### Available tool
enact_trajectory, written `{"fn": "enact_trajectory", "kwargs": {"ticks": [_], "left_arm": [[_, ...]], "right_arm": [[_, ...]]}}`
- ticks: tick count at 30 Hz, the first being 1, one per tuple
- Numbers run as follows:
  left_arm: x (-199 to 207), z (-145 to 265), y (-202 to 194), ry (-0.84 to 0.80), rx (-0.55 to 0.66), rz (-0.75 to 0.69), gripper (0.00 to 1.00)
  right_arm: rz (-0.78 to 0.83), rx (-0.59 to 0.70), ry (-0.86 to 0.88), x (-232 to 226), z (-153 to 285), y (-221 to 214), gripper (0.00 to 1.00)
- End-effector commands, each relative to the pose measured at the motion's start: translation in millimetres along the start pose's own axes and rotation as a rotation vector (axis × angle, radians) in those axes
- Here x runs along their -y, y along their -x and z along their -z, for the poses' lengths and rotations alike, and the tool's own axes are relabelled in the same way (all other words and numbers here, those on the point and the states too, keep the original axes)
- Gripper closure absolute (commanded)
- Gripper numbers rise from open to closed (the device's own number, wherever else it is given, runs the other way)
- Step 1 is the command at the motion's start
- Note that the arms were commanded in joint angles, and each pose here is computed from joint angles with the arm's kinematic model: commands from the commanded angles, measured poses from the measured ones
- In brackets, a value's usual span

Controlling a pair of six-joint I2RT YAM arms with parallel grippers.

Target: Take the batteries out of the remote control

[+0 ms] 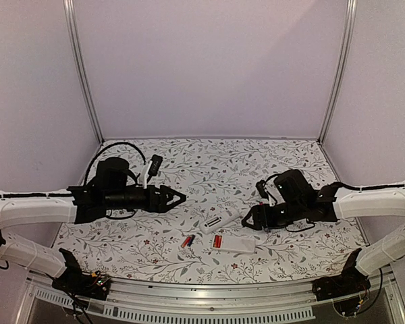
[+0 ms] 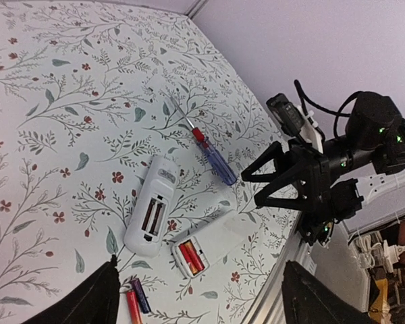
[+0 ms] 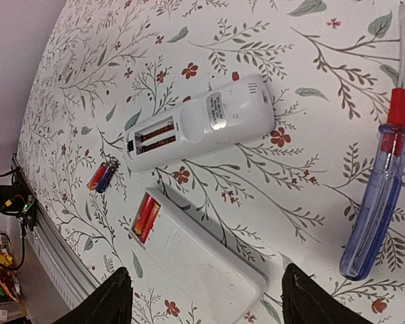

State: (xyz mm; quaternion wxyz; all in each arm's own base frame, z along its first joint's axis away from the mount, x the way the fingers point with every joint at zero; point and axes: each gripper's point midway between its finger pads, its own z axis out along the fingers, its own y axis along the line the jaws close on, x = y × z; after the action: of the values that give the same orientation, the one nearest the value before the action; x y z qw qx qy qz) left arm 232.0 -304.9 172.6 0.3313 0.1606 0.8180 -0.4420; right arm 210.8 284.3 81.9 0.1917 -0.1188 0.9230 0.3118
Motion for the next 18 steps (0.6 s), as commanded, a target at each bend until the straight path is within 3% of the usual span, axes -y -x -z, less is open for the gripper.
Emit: {"fn": "enact_trajectory", "kwargs": {"ticks": [1,8,18], "left_arm": [[17.6,21.2,36.9,-0.023,0.045,-0.086,0.16],[-6.1,42.9,88.3,0.102,0.022,-0.156,0.13],[-49.5,66.4,150.9,0.253,0.153,-0.296,0.11]], "right_arm": [[0.029,0.089,-0.133,17.4,22.2,20.5,0.20],[0.026,0.154,-0.308,50.1,40.0,32.1,0.18],[0.004,0.098,-0.424,72.9,20.6,27.1,0.31]]}}
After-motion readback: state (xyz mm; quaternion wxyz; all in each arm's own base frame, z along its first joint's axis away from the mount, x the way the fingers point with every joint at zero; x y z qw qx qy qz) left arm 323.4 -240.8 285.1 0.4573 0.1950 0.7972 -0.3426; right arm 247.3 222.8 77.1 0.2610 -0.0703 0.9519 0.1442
